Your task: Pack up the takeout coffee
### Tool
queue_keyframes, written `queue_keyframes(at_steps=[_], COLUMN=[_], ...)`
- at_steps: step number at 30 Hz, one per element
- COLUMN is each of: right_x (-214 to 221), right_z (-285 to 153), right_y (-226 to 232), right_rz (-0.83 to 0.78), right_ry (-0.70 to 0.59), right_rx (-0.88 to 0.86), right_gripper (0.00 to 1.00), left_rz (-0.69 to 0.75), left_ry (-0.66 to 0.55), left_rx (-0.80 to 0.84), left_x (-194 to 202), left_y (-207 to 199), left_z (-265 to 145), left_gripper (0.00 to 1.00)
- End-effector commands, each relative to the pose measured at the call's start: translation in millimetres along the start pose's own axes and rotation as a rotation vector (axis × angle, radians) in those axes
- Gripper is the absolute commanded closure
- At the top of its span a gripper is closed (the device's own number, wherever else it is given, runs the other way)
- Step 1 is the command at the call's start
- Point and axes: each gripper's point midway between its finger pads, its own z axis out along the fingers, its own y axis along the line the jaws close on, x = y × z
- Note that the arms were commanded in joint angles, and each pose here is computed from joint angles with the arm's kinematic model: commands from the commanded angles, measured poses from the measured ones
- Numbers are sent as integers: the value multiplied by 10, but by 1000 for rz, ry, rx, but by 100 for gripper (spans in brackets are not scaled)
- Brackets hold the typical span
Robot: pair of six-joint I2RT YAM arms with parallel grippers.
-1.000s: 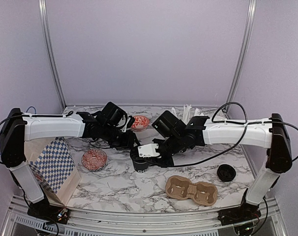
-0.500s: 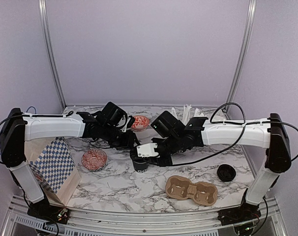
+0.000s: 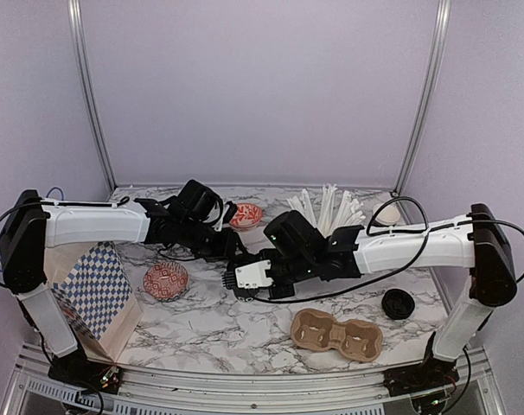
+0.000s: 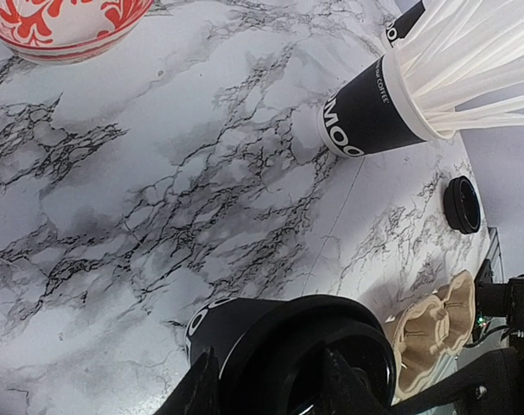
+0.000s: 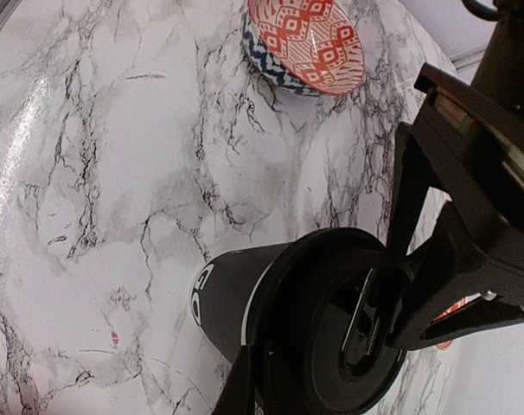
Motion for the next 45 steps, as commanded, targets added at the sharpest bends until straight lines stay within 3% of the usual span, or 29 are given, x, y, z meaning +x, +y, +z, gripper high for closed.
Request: queue_keyframes(at_steps=[1,4,7,15,27,36,40,41,45], right_x=[1008,984,660,-230,-332,-262,-270,-279,-269], right_z=[387,367,216,-309,-440,-357,-210,-192,-94], right_y=[926,986,800,249,-49,-476,-399,-381,-332], right_rz=[29,52,85,196,299,451,462,467,487], right_ry=[328,315,221,-32,-72,-105,-91,-90,-74], right_rx=[-262,-290,-283,-262,-230,-224,-296,-314,-352], right_gripper=[99,99,95,75,69,42,26,18,13], left_rz=[-49,-48,-38,10,74,69,72,69,62], left_ry=[254,254,238,158,-75,-339,-363,-363,-362], left_rx=[-154,-151,-141,-94,-48,-218,-242,-246,-257], left_x=[761,761,717,410,-263,-783,-832,-831,-815], left_y=[492,485,445,217,-200,-24,24,43,102], left_z=[196,179,139,6,-538,-1175,-1243,-1246,-1249], left_gripper=[59,59,59,57,32,22,22,21,21])
